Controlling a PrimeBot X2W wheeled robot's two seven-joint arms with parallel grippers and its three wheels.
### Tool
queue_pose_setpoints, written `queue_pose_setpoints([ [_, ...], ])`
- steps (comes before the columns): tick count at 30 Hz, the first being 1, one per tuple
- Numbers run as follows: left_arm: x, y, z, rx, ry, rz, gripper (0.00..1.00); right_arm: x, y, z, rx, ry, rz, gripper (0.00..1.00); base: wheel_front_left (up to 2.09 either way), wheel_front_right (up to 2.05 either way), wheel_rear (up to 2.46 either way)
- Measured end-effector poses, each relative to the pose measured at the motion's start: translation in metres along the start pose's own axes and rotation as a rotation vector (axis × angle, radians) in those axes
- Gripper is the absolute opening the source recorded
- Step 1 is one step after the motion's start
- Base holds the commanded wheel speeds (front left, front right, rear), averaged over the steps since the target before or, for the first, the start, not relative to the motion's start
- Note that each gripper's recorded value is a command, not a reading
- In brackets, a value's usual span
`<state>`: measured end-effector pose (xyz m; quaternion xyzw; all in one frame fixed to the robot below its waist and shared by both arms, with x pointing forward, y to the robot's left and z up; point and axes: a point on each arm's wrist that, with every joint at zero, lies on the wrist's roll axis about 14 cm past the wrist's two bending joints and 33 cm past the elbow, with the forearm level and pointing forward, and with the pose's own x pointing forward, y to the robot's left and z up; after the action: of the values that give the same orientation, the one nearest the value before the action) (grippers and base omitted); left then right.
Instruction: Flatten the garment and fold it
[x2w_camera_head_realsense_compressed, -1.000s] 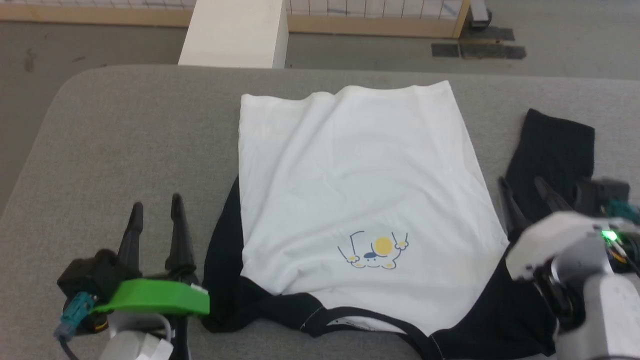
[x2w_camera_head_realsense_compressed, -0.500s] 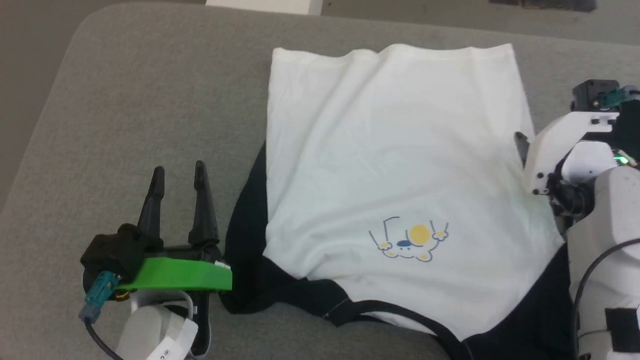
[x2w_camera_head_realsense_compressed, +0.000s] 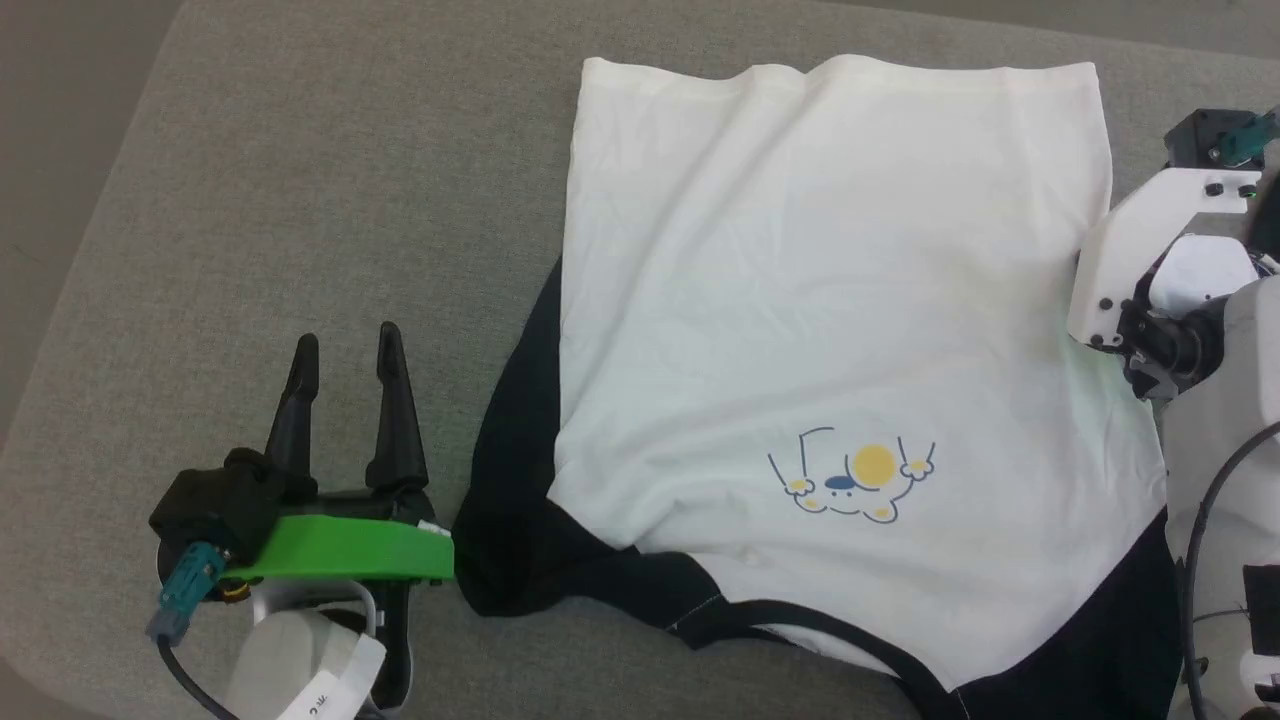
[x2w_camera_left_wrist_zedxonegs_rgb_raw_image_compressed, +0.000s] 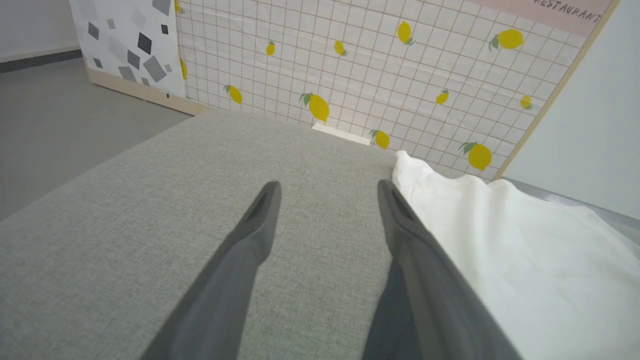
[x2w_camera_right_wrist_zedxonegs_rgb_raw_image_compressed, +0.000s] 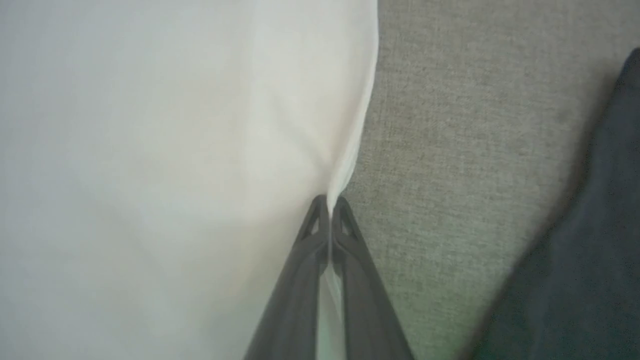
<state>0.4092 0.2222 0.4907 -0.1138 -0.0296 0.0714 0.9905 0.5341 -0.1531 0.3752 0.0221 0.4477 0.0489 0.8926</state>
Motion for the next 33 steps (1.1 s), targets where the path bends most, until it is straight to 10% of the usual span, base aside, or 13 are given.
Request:
queue_pose_setpoints([
  [17,0.003,-0.011,-0.005,-0.015,0.012,-0.031,1.0,-0.042,-0.135,0.028,0.129,-0.26,-0.323,0.0,0.0,0.0,0.0],
  [20,0.003,-0.013,-0.006,-0.017,0.013,-0.036,1.0,-0.041,-0.132,0.012,0.171,-0.247,-0.312,1.0,0.0,0.0,0.0],
  [33,-0.012,-0.047,-0.002,-0.021,0.015,-0.154,1.0,-0.126,-0.053,-0.014,0.116,-0.748,-0.086,1.0,0.0,0.0,0.0],
])
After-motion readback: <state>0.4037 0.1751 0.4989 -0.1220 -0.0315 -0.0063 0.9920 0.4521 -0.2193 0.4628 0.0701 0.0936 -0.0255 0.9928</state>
